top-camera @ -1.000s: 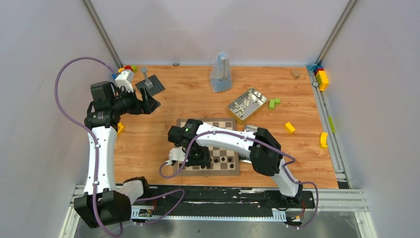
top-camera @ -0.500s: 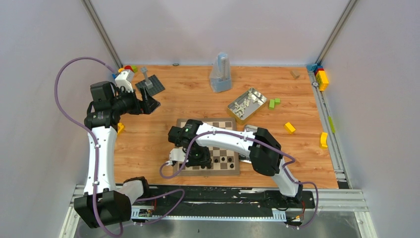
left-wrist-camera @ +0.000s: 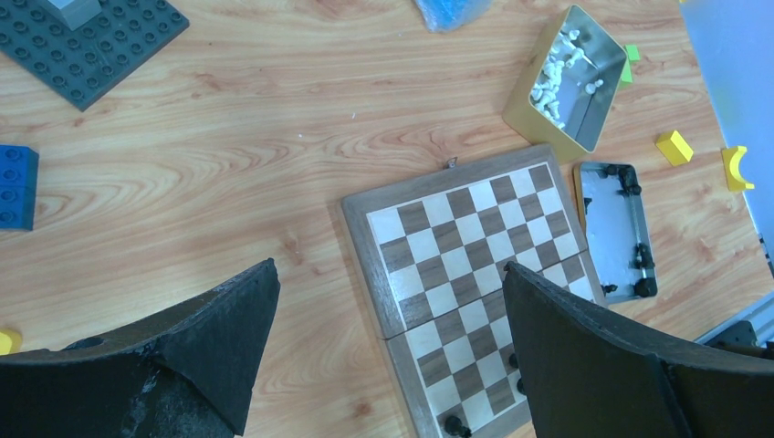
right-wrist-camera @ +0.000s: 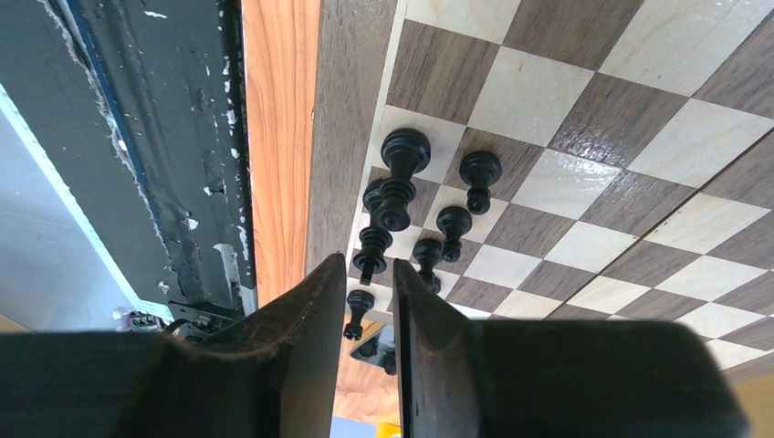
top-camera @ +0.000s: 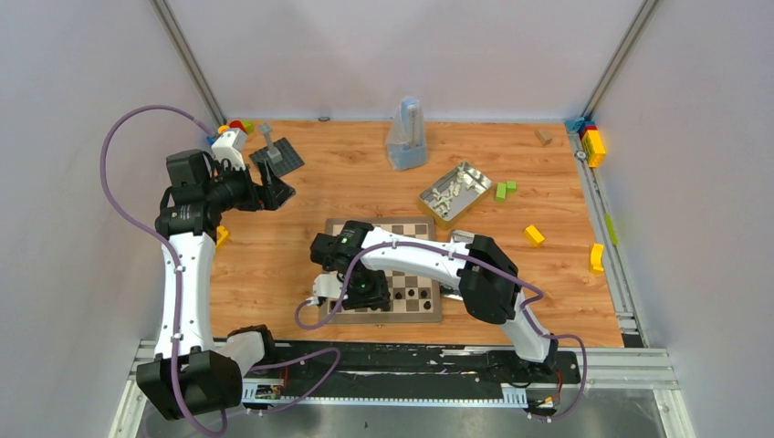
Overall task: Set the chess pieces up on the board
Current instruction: Place the chess piece on the chessboard, then pick up the chess piece from the storage box.
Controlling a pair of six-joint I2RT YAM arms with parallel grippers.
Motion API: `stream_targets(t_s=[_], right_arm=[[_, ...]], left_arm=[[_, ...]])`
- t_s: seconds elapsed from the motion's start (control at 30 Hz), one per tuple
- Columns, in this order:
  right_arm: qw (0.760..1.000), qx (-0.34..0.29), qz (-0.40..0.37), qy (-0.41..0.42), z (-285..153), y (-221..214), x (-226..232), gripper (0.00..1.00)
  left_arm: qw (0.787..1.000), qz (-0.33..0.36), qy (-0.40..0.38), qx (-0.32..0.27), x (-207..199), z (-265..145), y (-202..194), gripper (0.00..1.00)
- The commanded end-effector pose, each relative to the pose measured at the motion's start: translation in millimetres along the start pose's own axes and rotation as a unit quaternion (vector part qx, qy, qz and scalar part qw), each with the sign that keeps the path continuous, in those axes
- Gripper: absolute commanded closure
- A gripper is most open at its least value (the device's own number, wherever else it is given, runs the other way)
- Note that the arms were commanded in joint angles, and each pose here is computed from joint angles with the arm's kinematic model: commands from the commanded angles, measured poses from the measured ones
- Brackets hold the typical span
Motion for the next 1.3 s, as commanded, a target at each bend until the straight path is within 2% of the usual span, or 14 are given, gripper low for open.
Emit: stream_targets(t_s=[0.0,0.3,0.53,0.7,0.87,1.0,1.1,1.17,1.27], right_arm=[[1.0,-0.004,-0.006,-0.001,5.4,2.9,-1.4,0.71],[0.999,-0.034,0.005,-0.034,-15.7,8.4,-10.3,0.65],[0.989,-0.114,0.035,-0.082,-61.4,7.4,-19.5,0.63],[0.971,-0.184,0.077,-0.132,-98.7,-8.8,-34.0,0.59],[0.94,-0.256,0.124,-0.187,-138.9,-40.2,-45.5,0.56],[0.908,-0.315,0.155,-0.228,-165.3,-68.4,-50.2,0.49],[0.878,-0.361,0.183,-0.255,-180.8,-95.0,-51.6,0.35],[0.859,-0.385,0.204,-0.27,-184.9,-113.3,-51.9,0.3],[0.831,-0.409,0.24,-0.289,-183.2,-138.5,-52.7,0.12]], left_arm=[[1.0,0.017,-0.005,-0.024,-3.6,-5.3,10.3,0.0],[1.0,0.018,-0.005,-0.024,-3.8,-5.6,11.4,0.0],[0.999,0.027,0.008,-0.028,-1.1,-8.4,14.0,0.0],[0.999,0.035,0.025,-0.032,4.3,-9.3,15.7,0.0],[0.997,0.05,0.053,-0.038,12.2,-13.2,17.4,0.0],[0.994,0.068,0.072,-0.049,17.5,-16.7,15.6,0.0],[0.993,0.082,0.07,-0.057,17.1,-18.0,11.9,0.0],[0.991,0.094,0.08,-0.055,21.1,-19.2,9.0,0.0],[0.989,0.109,0.084,-0.047,25.3,-18.2,3.0,0.0]])
Point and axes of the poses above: each gripper's point midway between its finger pads, its own z axis out along the fingers, its own x axis along the line the jaws close on, y = z × x, the point moved 1 cm from there along -z, back along the fingers, and after that the axes turned 4 degrees about -z, right-handed, at the moved point
